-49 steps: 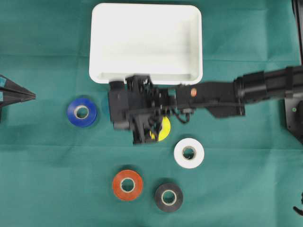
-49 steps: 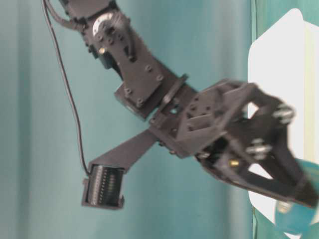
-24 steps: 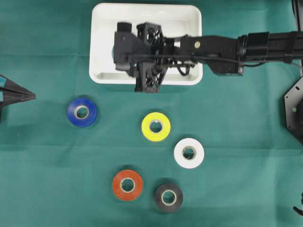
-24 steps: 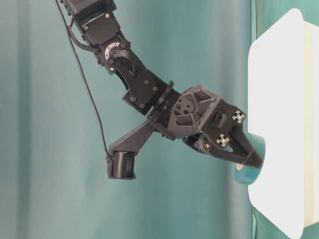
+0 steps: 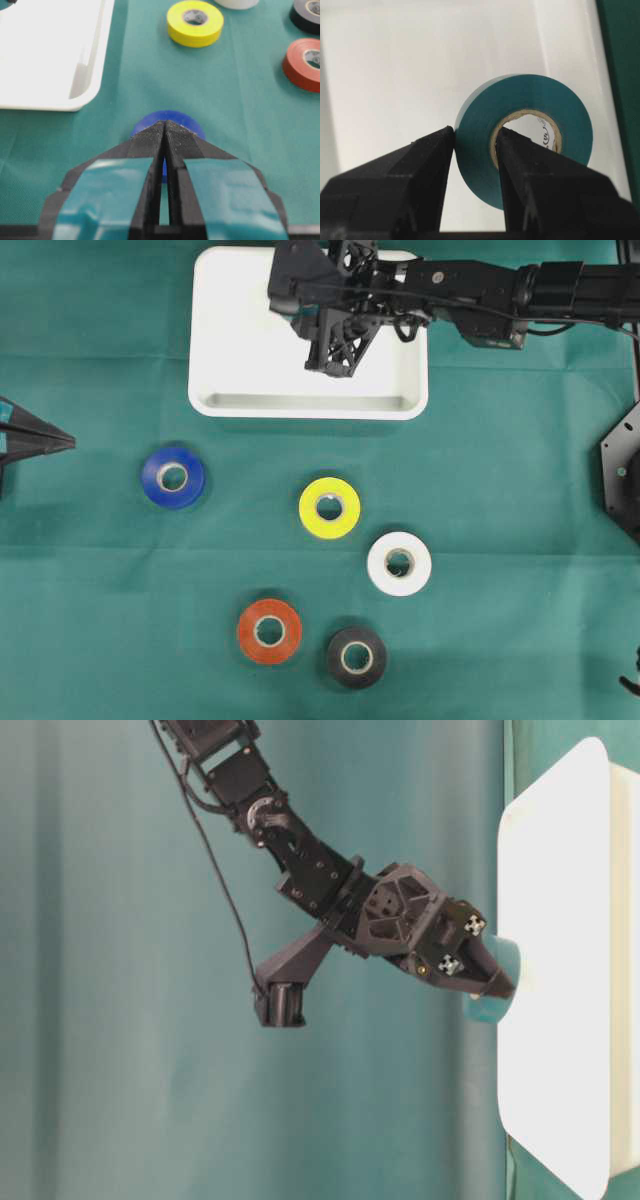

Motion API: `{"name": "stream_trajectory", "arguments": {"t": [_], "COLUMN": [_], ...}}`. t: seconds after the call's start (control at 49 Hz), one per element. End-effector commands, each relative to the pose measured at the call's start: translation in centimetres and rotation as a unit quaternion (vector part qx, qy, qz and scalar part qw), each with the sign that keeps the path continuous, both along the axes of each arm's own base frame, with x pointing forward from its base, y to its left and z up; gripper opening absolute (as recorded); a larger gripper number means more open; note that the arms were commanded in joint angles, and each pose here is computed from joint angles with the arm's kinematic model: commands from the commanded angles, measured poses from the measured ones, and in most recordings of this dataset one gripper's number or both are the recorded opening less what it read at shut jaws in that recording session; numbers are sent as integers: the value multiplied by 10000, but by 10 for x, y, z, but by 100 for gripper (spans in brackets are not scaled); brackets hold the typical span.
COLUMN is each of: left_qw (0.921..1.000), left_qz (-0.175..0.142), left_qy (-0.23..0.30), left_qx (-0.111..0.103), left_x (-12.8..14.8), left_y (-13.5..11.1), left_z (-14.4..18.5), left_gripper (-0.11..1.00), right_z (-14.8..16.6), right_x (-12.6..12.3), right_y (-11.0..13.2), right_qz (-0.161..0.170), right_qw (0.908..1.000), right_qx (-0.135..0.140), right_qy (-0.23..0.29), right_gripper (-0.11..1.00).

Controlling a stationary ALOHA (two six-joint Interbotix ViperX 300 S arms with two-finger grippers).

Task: Put the tape into the white case with the right arm.
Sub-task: 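Lift the teal roll and carry it into the white tray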

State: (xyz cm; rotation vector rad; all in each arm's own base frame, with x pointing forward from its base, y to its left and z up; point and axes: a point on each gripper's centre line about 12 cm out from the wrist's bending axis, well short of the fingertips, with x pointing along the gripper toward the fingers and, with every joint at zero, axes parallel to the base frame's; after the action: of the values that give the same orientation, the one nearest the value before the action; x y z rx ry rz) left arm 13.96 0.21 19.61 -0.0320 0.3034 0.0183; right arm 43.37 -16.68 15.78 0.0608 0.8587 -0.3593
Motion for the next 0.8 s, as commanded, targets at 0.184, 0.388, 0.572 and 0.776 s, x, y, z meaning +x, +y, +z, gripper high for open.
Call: {"name": "stream_trajectory", "arguments": {"t": [0.184,0.388,0.572,0.776], "left_qw": [9998,9998,9998,9998], "left_qz": [190,206,207,206], "left_qy": [-61,-69,-69,-76], "left_qx": [10,10,3,11], "left_x": [1,1,1,1], "left_y": [5,6,6,6], "left_z": [4,4,4,4], "left_gripper": [1,1,1,1], "right_z": [17,17,15,12], "right_x": [-2,-3,-4,-6], "right_y": [-1,-1,-1,0], "right_qz": [-7,-12,-12,5], "right_qw": [9995,9995,9996,9997], "right_qx": [-90,-83,-75,-82], "right_qy": [-307,-302,-281,-229], "right_gripper": [1,1,6,59]}}
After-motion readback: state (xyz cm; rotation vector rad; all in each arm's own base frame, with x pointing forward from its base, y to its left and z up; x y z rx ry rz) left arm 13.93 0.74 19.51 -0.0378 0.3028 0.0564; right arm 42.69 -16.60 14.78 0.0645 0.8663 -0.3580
